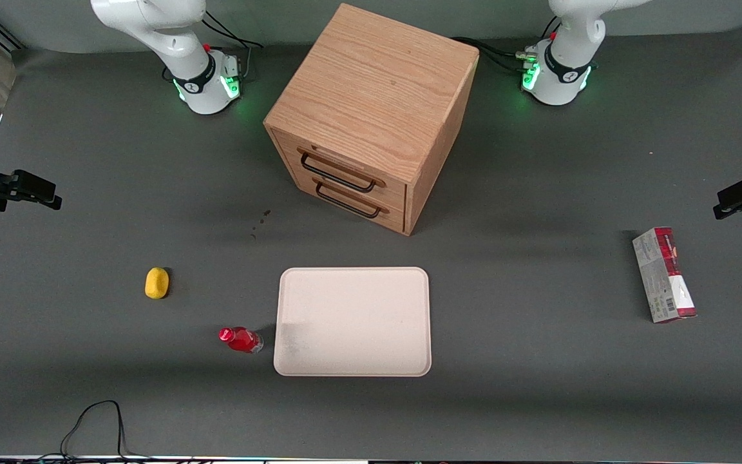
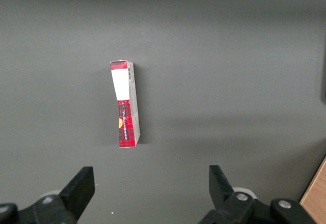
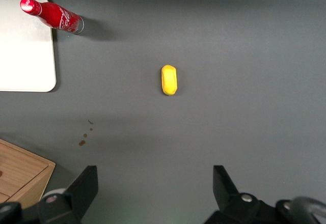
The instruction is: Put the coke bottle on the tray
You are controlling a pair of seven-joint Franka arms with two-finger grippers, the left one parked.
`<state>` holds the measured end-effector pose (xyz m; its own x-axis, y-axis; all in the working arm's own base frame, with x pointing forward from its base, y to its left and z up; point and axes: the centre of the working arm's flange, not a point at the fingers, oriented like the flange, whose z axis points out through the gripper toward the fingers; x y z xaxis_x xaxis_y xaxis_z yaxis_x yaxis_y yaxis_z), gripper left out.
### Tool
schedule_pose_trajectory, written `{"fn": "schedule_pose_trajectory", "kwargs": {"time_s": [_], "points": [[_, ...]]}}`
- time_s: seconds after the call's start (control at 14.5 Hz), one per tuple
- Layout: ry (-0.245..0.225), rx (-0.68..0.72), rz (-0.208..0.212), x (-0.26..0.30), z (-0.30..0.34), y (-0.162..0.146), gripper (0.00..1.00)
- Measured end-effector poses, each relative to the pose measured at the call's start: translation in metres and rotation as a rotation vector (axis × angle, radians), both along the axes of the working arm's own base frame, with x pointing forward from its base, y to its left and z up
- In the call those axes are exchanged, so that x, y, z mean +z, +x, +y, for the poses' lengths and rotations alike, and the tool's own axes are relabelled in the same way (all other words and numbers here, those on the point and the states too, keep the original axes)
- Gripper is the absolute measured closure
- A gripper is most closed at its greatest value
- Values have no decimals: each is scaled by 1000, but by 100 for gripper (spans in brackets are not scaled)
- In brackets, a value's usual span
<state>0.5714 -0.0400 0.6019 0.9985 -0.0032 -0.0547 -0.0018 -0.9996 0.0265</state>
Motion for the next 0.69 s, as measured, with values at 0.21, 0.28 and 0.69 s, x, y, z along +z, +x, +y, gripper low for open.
{"fn": "schedule_pose_trajectory", "kwargs": {"time_s": [0.21, 0.28, 0.69], "points": [[0, 1, 0, 0, 0, 0, 0], [0, 1, 0, 0, 0, 0, 0], [0, 9, -2, 0, 4, 2, 0]]}}
